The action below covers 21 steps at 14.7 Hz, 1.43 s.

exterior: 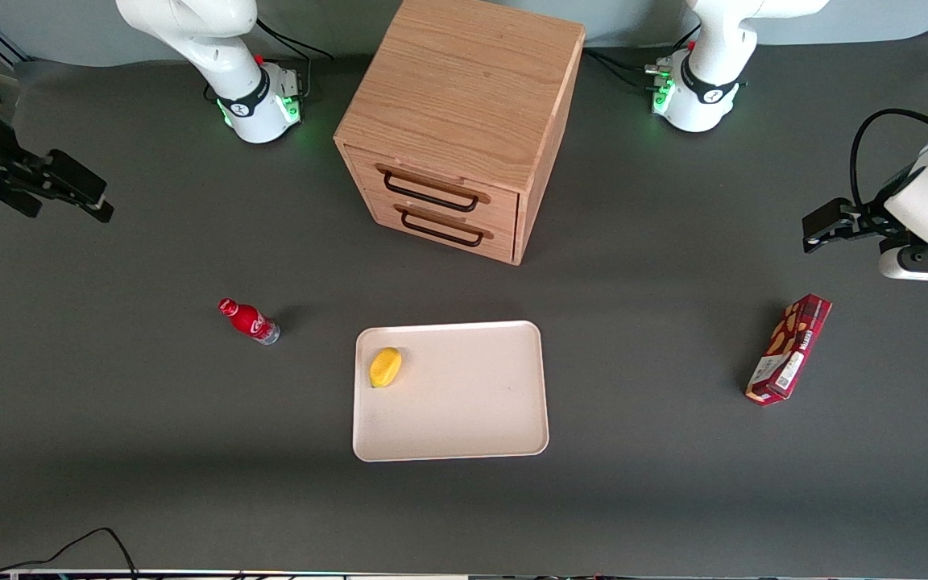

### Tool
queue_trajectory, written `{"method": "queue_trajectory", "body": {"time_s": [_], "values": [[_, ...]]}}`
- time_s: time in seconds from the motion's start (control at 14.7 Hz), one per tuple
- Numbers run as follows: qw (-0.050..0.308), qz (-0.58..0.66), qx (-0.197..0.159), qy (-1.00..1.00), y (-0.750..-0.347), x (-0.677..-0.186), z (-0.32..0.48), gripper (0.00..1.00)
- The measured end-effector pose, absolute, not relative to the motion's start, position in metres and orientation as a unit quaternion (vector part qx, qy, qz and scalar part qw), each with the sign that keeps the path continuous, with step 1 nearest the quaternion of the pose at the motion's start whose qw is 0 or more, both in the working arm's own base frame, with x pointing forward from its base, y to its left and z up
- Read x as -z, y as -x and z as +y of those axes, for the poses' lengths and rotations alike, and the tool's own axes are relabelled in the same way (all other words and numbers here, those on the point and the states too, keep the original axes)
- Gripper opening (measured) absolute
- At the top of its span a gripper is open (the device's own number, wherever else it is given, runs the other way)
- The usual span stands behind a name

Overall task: Place coke bottle on tray
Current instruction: 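Move the right gripper, open, toward the red Coca-Cola bottle, then lower the right gripper around the bottle and close on it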

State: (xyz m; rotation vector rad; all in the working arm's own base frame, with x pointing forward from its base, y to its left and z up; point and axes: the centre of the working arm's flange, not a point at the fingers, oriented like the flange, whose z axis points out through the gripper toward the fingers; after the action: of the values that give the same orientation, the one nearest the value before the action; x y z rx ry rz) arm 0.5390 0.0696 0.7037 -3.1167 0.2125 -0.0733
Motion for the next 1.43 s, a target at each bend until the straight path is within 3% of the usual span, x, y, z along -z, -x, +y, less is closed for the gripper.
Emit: {"method": "queue_trajectory", "body": {"time_s": [0.55,0.82,1.09,1.43], "values": [[0.008,0.084,0.018,0.996,-0.536,-0.707,0.073,1.0],[0.006,0.085,-0.01,0.996,-0.547,-0.684,0.072,1.0],[0.01,0.086,-0.029,0.996,-0.583,-0.617,0.072,1.0],[0.017,0.088,-0.025,0.996,-0.609,-0.479,0.076,1.0]]}}
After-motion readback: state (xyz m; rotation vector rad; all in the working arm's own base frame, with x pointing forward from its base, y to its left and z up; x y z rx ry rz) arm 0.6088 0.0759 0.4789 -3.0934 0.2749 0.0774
